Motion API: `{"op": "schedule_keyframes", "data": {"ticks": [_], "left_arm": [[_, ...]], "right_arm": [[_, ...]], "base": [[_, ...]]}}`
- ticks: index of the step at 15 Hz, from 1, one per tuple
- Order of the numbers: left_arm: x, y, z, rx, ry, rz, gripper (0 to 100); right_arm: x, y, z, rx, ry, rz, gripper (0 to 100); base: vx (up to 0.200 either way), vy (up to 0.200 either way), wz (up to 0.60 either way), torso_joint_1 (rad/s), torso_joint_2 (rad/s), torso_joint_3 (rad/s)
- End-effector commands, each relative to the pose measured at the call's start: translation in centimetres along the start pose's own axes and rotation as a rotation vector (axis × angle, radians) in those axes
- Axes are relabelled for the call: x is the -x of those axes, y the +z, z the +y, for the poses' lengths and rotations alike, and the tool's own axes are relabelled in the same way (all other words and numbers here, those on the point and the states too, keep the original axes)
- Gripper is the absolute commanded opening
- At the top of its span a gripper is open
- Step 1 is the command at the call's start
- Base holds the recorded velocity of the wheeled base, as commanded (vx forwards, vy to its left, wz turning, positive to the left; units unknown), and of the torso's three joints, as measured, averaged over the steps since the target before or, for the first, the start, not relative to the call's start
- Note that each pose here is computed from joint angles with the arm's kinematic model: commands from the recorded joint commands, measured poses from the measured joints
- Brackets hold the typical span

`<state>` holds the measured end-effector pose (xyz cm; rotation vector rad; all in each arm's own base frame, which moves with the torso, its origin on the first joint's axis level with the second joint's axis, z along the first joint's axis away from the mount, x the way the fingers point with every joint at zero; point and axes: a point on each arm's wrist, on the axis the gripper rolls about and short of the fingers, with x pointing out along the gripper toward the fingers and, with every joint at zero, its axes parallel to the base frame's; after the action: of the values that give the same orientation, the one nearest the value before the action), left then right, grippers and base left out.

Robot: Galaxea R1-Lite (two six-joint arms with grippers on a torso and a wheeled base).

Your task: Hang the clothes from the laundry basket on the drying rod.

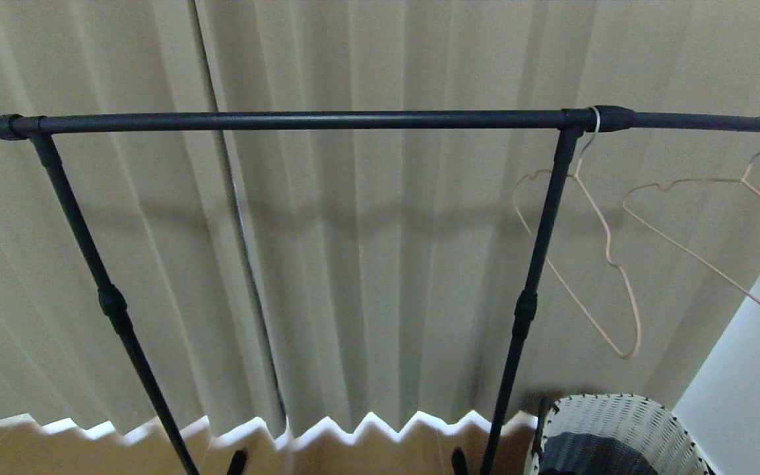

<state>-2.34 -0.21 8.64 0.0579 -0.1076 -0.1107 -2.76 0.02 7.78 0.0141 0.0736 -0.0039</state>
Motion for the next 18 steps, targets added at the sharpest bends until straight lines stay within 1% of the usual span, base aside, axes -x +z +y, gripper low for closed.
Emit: {"op": "schedule_keyframes", "data": {"ticks": [1, 6, 18], "left_arm": [[0.00, -0.01, 0.00, 0.001, 0.000, 0.000, 100], [0.00, 0.01, 0.00, 0.002, 0.000, -0.001, 100], [0.00, 0.01, 0.00, 0.005, 0.000, -0.001, 100]], "right_arm": [[-0.01, -0.04, 0.00, 0.000, -0.001, 0.000, 100], [-0.01, -0.05, -0.01, -0.006, -0.006, 0.001, 100], [-0.01, -0.04, 0.00, 0.000, -0.003, 0.000, 100]], "base": [[-0.200, 0.000, 0.00, 0.002, 0.01, 0.002], [-0.200, 0.000, 0.00, 0.002, 0.00, 0.002], [0.000, 0.000, 0.00, 0.000, 0.00, 0.000]]}}
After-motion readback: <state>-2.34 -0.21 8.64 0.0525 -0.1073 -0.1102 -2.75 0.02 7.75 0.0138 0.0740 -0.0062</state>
